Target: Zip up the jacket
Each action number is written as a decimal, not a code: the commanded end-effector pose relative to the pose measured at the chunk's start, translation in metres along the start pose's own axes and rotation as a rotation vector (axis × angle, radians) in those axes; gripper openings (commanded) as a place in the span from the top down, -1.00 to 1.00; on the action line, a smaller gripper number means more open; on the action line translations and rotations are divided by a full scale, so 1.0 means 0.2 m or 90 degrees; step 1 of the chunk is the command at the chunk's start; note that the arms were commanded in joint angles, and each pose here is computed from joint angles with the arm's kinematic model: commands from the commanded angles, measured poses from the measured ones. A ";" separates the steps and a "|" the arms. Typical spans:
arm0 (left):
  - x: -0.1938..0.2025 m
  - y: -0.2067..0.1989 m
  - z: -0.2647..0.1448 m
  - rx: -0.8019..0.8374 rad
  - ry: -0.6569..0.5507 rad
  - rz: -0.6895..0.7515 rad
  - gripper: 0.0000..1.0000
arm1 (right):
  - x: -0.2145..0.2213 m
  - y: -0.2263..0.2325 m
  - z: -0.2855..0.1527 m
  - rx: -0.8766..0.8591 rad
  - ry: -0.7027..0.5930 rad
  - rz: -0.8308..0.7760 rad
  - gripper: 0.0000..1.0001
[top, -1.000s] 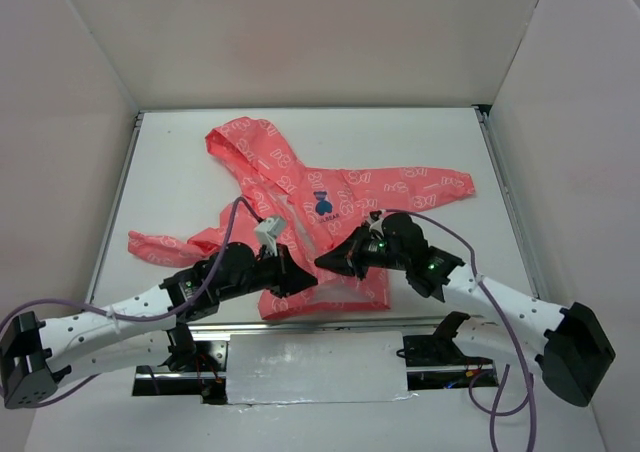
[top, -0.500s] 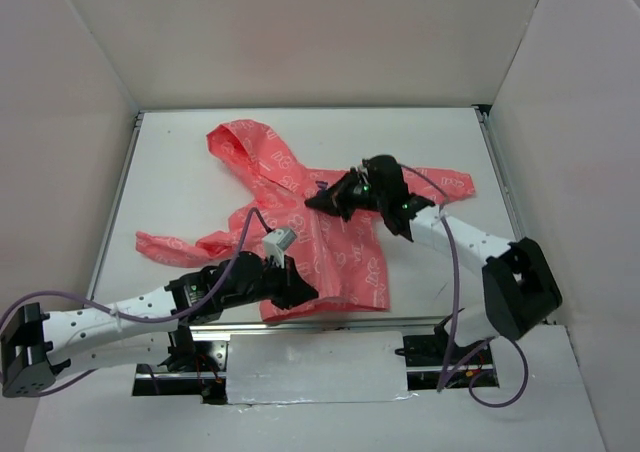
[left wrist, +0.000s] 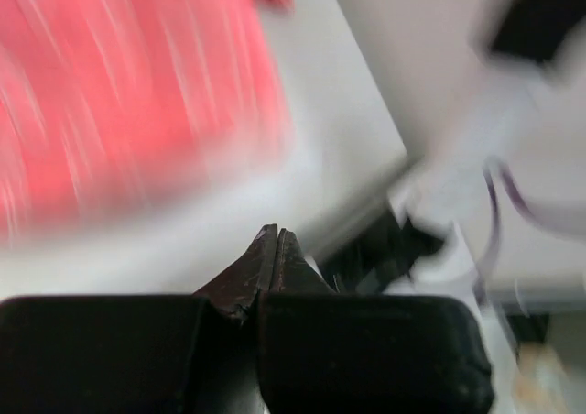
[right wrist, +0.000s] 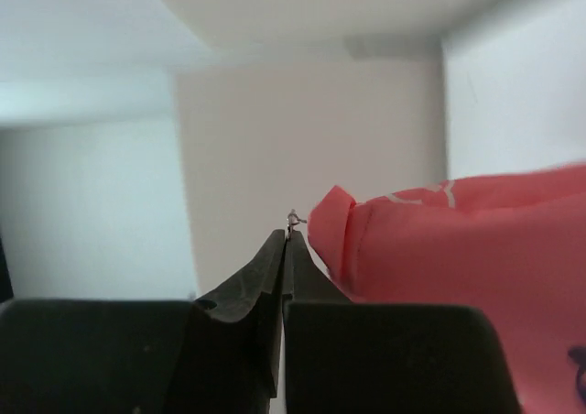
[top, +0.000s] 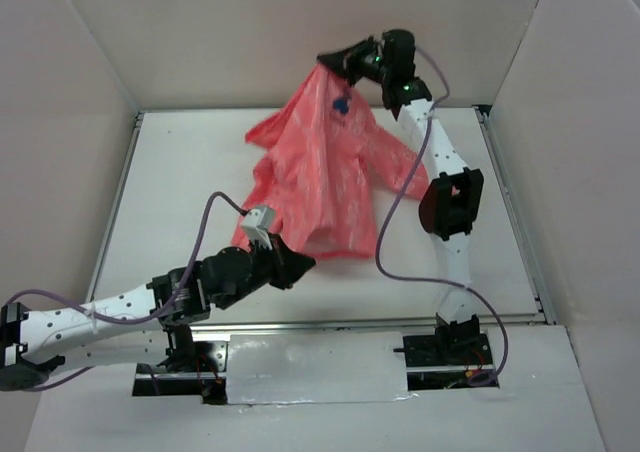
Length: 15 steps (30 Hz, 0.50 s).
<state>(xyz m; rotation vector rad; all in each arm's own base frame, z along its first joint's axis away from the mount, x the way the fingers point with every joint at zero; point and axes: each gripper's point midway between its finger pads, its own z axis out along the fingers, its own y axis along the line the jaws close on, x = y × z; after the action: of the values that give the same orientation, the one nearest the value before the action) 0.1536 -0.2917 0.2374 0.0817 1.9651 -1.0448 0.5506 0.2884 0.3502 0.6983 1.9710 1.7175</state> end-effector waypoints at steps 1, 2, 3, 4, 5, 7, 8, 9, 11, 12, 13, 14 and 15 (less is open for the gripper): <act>0.40 -0.03 -0.22 0.045 0.248 0.025 1.00 | -0.81 0.75 -0.48 -0.282 -0.353 -0.090 1.00; 0.40 -0.02 -0.23 0.037 0.249 0.033 1.00 | -0.88 0.74 -0.50 -0.309 -0.350 -0.045 1.00; 0.39 -0.01 -0.23 0.028 0.240 0.032 1.00 | -0.90 0.78 -0.57 -0.333 -0.358 -0.048 1.00; 0.37 0.00 -0.23 0.017 0.237 0.027 1.00 | -0.91 0.76 -0.62 -0.316 -0.370 -0.051 1.00; 0.36 0.00 -0.23 0.009 0.230 0.034 1.00 | -0.89 0.74 -0.62 -0.308 -0.370 -0.061 1.00; 0.30 -0.01 -0.20 -0.008 0.206 0.049 1.00 | -0.80 0.66 -0.62 -0.279 -0.332 -0.074 1.00; 0.29 0.00 -0.20 -0.024 0.205 0.060 1.00 | -0.76 0.63 -0.61 -0.264 -0.310 -0.076 1.00; 0.26 0.00 -0.19 -0.030 0.198 0.073 1.00 | -0.74 0.46 -0.56 -0.223 -0.287 -0.052 1.00; 0.19 -0.04 -0.16 -0.043 0.178 0.093 1.00 | -0.50 0.53 -0.62 -0.234 -0.239 -0.100 1.00; 0.22 -0.01 -0.16 -0.056 0.190 0.103 1.00 | -0.46 0.39 -0.60 -0.190 -0.230 -0.086 1.00; 0.13 -0.07 -0.14 -0.055 0.157 0.096 1.00 | -0.34 0.47 -0.66 -0.197 -0.220 -0.122 1.00; 0.11 -0.08 -0.14 -0.055 0.149 0.096 1.00 | -0.26 0.44 -0.65 -0.188 -0.192 -0.121 1.00; 0.10 -0.08 -0.13 -0.059 0.141 0.090 1.00 | -0.21 0.34 -0.64 -0.164 -0.181 -0.101 1.00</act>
<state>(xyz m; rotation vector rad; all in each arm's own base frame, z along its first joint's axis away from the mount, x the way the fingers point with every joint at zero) 0.1040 -0.2917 0.2150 0.3345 2.2405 -0.9057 0.5871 0.1102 0.3553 1.0110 1.5560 1.4930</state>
